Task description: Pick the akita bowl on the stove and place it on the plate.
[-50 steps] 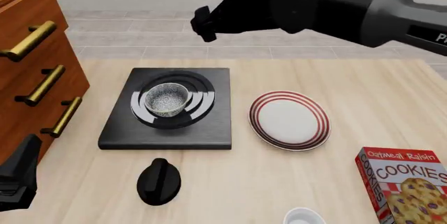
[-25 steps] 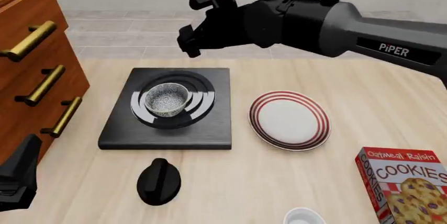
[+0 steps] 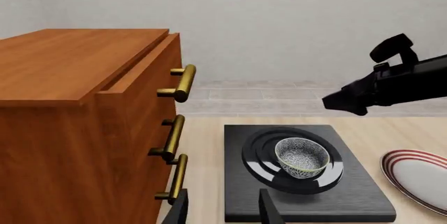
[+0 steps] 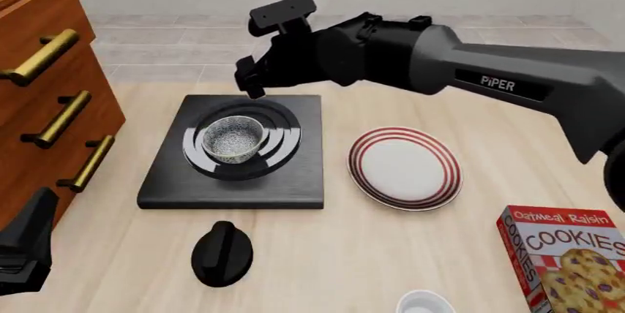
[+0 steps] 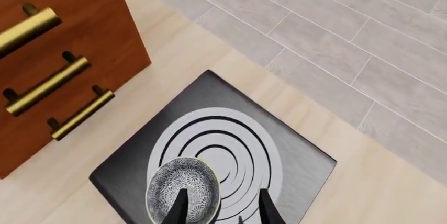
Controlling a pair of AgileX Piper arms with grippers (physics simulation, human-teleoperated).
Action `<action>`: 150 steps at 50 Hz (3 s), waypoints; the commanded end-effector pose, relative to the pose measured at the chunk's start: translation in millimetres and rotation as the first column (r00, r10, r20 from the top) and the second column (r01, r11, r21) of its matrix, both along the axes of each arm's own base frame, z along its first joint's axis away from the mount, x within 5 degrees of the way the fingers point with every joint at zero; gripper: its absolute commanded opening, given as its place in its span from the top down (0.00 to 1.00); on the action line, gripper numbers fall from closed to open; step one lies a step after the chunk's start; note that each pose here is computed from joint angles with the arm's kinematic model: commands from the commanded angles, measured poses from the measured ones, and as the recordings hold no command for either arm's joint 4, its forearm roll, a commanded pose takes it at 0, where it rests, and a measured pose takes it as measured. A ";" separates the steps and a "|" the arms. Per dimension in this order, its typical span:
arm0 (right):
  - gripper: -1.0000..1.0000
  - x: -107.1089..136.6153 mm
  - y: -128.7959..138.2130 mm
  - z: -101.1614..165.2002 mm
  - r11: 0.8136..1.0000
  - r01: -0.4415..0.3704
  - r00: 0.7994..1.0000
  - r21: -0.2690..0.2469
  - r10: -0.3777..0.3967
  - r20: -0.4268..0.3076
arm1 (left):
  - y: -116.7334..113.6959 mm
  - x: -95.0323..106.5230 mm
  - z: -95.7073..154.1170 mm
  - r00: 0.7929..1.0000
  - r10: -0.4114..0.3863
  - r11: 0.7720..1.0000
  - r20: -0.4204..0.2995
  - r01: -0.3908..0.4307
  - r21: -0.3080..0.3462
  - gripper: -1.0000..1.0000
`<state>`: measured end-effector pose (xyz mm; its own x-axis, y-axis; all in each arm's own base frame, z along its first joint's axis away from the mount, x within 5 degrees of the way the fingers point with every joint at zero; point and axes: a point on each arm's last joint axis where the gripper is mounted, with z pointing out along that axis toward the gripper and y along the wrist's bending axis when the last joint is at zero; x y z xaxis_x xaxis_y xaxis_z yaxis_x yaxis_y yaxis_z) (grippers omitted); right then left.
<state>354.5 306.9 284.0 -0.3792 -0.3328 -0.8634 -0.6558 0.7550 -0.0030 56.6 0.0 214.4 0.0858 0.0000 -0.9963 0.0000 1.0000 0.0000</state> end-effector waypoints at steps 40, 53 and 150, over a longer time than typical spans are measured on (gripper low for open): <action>0.00 17.0 15.8 -57.0 1.000 0.030 0.997 0.004 -0.029 -0.071 | 0.0 0.0 0.0 1.000 0.000 1.000 0.000 0.000 0.000 0.00; 0.00 19.6 16.6 -71.0 0.999 0.039 0.995 0.003 -0.038 -0.087 | 0.0 0.0 0.0 1.000 0.000 1.000 0.000 0.000 0.000 0.00; 0.00 26.6 21.8 -130.4 0.998 0.062 0.986 -0.016 -0.064 -0.152 | 0.0 0.0 0.0 1.000 0.000 1.000 0.000 0.000 0.000 0.00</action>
